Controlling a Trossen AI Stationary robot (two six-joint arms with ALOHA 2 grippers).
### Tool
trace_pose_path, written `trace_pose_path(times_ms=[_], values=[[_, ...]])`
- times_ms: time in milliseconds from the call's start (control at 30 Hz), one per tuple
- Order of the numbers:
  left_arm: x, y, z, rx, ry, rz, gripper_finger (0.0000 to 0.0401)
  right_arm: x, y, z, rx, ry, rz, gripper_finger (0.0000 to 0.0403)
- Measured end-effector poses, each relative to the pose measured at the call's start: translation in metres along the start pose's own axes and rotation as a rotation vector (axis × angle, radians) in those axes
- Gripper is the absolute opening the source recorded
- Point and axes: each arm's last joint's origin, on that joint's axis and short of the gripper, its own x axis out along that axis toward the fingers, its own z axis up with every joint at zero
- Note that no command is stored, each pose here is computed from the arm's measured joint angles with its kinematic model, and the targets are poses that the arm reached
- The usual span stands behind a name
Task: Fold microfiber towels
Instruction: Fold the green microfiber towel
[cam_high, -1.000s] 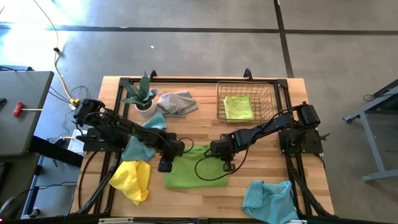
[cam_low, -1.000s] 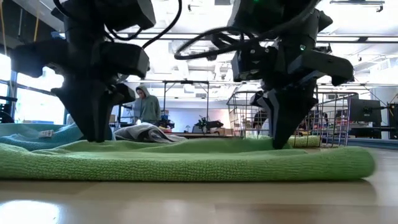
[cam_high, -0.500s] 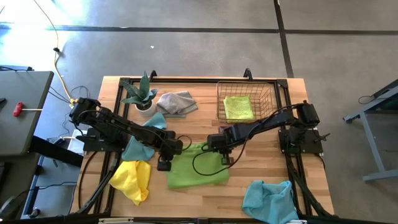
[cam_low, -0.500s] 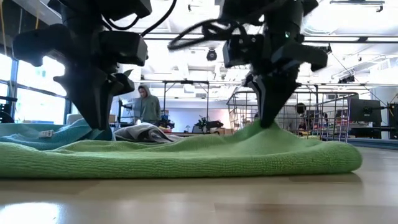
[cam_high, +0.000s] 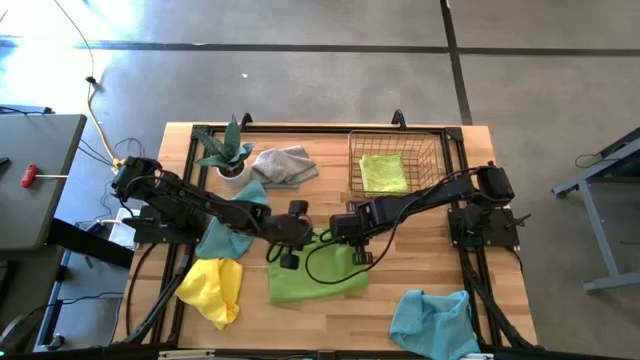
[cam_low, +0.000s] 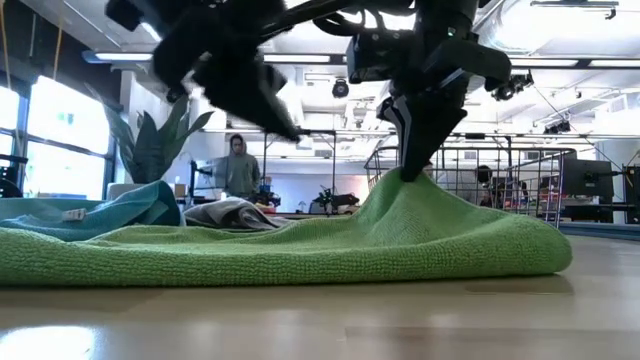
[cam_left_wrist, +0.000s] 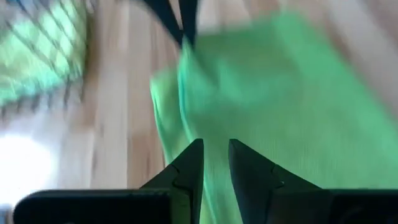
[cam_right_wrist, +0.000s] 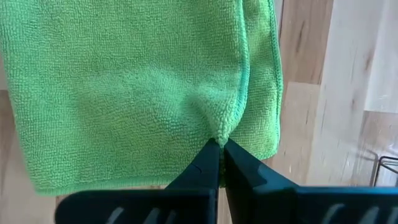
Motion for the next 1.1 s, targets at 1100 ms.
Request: trace_pose_path(times_ms=[1100], values=[[0.097,0.027,-0.028,-0.071,-0.207,-0.238,0.0201,-0.001,0.014,0.000,-0.048,-0.010,-0.007,0.0000]])
